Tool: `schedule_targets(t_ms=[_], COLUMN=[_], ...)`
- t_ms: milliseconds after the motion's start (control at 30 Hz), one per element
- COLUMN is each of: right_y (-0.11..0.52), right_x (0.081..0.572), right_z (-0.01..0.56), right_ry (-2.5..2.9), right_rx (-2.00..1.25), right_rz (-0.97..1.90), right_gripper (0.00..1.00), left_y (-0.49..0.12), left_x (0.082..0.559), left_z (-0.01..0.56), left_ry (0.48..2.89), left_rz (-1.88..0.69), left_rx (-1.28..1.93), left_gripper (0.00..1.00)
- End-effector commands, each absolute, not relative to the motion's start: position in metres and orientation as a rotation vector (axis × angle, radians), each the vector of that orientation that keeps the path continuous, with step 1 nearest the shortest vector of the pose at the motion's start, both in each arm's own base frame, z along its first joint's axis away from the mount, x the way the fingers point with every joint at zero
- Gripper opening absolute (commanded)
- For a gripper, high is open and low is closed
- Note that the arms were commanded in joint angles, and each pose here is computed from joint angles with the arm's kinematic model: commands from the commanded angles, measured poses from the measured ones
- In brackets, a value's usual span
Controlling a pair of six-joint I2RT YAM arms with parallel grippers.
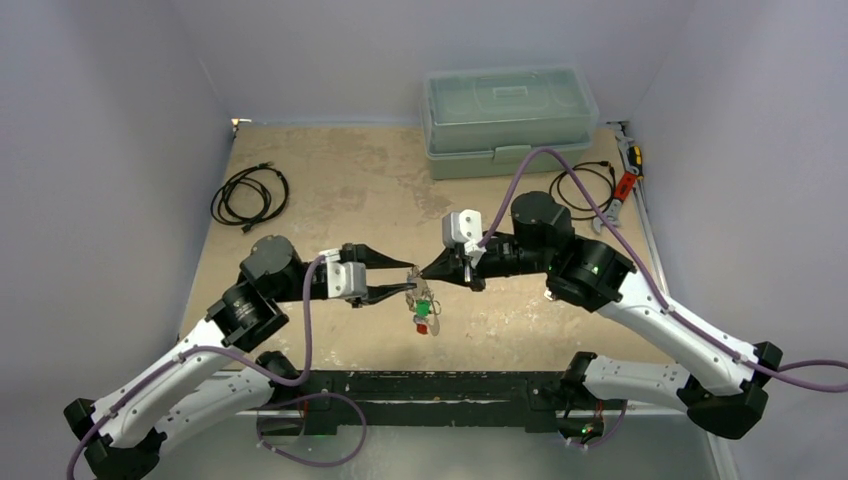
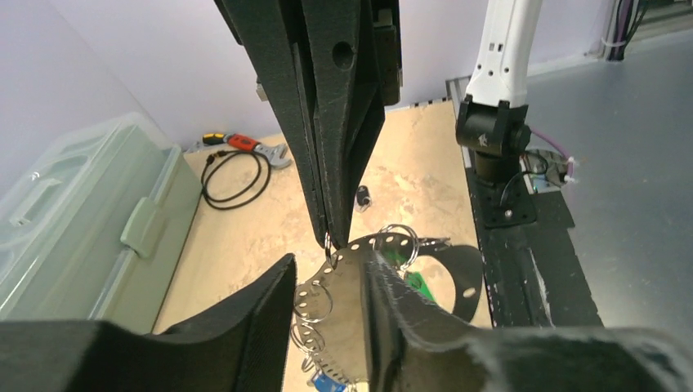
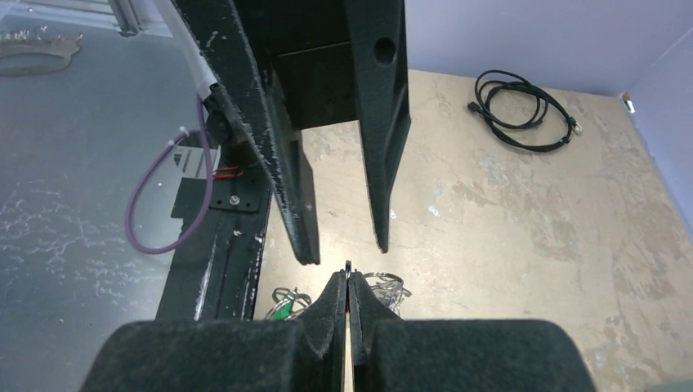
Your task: Put the keys on the keyring
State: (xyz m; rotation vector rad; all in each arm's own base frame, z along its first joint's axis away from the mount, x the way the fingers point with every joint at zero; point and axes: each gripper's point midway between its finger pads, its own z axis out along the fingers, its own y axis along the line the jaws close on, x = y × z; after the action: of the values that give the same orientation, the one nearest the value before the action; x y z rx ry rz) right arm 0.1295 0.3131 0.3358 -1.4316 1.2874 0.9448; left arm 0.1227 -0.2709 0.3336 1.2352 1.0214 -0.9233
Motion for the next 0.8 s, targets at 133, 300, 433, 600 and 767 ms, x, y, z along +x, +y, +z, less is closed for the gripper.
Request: schedule_targets(t_ms=[133,300,433,600,767], right_y=[0.309,0.307,0.307,0.306,0.308], right_x=[0.13,0.128,0.128,0.13,0.131], right_z=[0.359,0.359,0.353,0.349,0.351], right_ry=[1.224,1.218,1.234,1.244,1.237], right_rx=[-1.471,-1.486,-1.504,-1.508,-1.508], right_rz=[0.893,0.888,0.883,0.871,0.874], right_gripper=[0.0,0.0,0.0,0.0,0.0], left_y=[-0.276,-0.285,-0.288,-0.287,-0.287], left_x=[0.128,0.129,0.128,0.129,0.129], left_z=[0.325,0.325,0.326,0.329,0.324], left_ry=[1.055,1.048,1.038,1.039,1.047], left_rz=[-0.878,-0.918,-0.943,-0.932,-0.933], left_rx=[1.339,1.35,1.346,1.341,1.348], left_gripper=[0.27,0.26,0.25,0.22,0.21])
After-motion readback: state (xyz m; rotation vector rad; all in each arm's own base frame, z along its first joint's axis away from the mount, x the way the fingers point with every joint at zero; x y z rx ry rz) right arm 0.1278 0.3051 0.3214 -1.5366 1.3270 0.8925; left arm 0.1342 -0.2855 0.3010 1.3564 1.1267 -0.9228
